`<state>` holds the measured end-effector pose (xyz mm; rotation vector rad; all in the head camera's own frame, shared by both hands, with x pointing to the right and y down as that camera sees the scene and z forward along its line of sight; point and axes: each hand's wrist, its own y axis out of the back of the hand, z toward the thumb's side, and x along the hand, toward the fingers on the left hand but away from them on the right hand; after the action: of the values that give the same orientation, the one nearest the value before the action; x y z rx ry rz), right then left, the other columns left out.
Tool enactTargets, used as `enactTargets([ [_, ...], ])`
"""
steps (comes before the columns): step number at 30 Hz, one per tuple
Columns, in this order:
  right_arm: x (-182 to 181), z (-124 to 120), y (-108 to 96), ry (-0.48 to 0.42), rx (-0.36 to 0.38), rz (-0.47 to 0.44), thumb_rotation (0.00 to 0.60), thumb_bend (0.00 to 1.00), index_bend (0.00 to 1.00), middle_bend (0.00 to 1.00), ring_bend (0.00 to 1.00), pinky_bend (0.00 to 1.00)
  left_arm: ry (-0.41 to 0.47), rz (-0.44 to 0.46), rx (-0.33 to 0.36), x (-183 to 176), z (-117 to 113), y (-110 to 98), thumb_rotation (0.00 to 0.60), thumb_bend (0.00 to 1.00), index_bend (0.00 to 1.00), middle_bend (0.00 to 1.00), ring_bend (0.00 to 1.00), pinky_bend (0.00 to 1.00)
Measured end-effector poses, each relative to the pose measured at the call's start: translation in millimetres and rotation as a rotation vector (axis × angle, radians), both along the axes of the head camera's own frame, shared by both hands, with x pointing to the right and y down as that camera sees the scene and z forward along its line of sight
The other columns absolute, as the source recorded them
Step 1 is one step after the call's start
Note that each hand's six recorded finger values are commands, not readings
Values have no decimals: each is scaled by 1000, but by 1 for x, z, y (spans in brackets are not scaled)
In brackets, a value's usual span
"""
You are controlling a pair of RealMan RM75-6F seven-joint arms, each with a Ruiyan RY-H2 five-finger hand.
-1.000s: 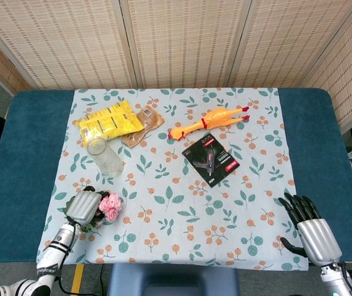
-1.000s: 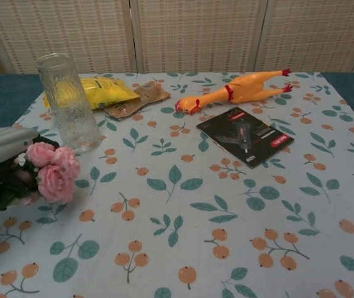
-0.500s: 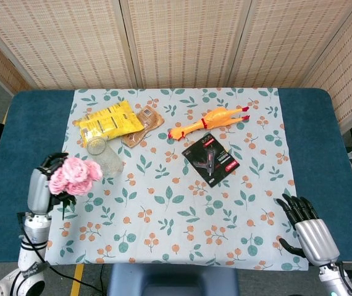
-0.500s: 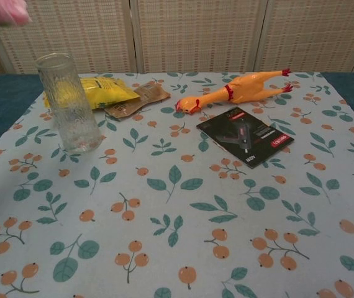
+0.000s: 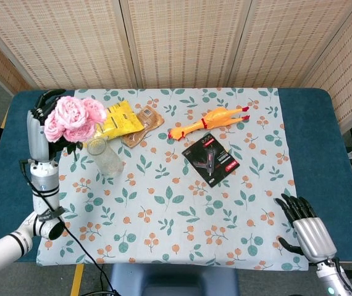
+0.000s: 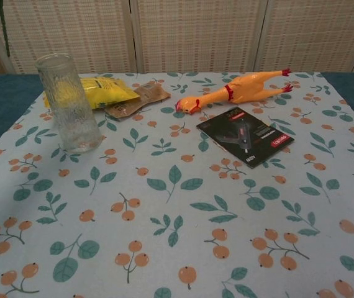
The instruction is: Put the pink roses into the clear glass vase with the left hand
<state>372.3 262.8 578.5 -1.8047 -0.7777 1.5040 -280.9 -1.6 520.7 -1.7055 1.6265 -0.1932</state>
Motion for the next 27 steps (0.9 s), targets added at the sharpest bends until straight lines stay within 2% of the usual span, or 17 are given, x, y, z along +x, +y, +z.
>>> enactTargets([
  [3, 1, 4, -2, 10, -8, 6, 600, 160, 0, 0, 0, 0, 18, 6, 18, 16, -9, -21, 600, 642, 584, 631, 658, 301],
  [6, 2, 5, -5, 18, -5, 15, 600, 160, 0, 0, 0, 0, 27, 9, 15, 27, -12, -33, 600, 642, 584, 631, 658, 301],
  [14, 4, 7, -5, 24, -11, 22, 600, 160, 0, 0, 0, 0, -19, 13, -27, 37, 10, -39, 600, 640, 583, 630, 655, 294],
  [27, 7, 7, -7, 33, -11, 32, 600, 160, 0, 0, 0, 0, -12, 25, -78, 55, 40, -45, 600, 632, 584, 629, 654, 288],
])
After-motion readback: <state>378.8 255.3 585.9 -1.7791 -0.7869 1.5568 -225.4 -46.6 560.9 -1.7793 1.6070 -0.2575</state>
